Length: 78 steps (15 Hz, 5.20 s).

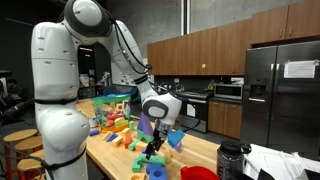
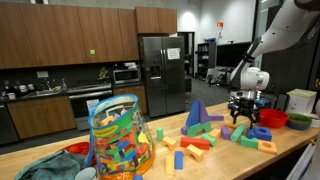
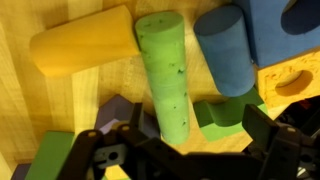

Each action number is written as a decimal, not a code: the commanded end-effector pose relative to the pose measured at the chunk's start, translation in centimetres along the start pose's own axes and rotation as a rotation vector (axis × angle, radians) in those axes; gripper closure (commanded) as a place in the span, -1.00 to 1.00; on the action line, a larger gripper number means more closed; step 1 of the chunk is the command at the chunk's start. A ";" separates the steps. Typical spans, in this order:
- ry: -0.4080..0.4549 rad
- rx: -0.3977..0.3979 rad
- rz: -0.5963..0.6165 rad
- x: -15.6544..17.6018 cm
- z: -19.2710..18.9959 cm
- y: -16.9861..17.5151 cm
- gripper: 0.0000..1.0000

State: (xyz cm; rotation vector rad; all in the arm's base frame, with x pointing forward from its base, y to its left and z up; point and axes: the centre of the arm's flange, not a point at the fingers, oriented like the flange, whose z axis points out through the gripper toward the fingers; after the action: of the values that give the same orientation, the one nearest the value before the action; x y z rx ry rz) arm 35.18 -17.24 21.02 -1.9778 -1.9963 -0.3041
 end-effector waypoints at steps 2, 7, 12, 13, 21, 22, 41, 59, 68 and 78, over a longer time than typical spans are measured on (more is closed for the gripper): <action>0.027 -0.011 0.000 -0.8 0.5 -0.3 -1.00; 0.047 -0.041 -0.015 -0.8 0.3 -0.2 -1.00; 0.055 -0.042 -0.035 -0.5 0.5 -0.2 -1.00; 0.053 -0.039 -0.044 -0.4 0.6 -0.1 -1.00; 0.038 0.023 -0.099 1.3 2.3 1.0 -1.00; 0.038 0.026 -0.102 1.4 2.3 1.1 -1.00; 0.096 0.028 -0.060 -1.2 3.7 2.2 -1.00; 0.154 0.004 -0.020 -3.7 1.8 3.2 -1.00; 0.234 0.023 -0.008 -6.1 2.2 3.4 -1.00; 0.283 0.026 -0.029 -6.0 2.5 4.8 -1.00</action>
State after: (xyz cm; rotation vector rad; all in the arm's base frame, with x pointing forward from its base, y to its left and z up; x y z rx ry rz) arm 39.91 -20.76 16.56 -1.7735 -1.8532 -0.4937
